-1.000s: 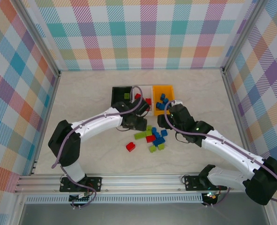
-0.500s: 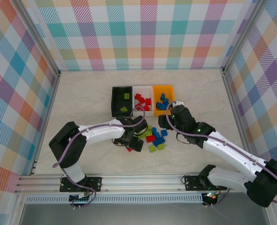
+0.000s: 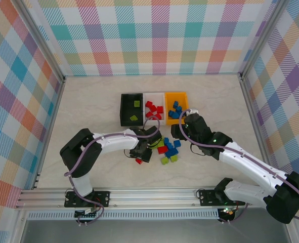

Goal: Sort the legos into containers by color

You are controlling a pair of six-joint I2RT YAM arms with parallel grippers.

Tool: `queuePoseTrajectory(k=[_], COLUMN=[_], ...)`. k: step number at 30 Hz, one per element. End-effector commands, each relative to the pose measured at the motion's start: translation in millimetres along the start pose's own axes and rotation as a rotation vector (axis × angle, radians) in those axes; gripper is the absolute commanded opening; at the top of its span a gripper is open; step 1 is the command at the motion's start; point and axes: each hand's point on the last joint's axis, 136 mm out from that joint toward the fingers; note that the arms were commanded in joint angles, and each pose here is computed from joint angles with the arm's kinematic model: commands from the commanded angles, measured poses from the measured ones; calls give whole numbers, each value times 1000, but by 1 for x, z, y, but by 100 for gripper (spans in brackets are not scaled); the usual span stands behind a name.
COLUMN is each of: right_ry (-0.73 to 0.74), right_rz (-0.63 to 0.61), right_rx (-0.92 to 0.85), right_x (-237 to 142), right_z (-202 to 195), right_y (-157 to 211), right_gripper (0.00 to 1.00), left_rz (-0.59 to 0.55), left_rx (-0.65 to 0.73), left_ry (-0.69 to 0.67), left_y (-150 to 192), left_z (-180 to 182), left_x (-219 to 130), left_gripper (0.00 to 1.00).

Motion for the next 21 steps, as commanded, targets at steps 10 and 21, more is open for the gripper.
queuePoseTrajectory(k=[10,21], right_ry=[32,38], right_rz=[-16,11], right_rx=[23,22], right_x=[-4,3], right_z=[-10,-11], right_y=[1,8], right_gripper=[72,72], left_rz=[-213,-503], left_rx=[-123,-225], left_ry=[44,-81], left_y=[-64,-228], left_z=[4,2], left_x=[-65,-110], left_gripper=[35,33])
Point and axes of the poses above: each hand's point on the last joint's axis, 136 mm out from that joint toward the fingers, its own x axis out along the fingers, its own z axis along the line the jaws close on, y = z × x, and after that the axes turned 10 degrees about -x, right-handed
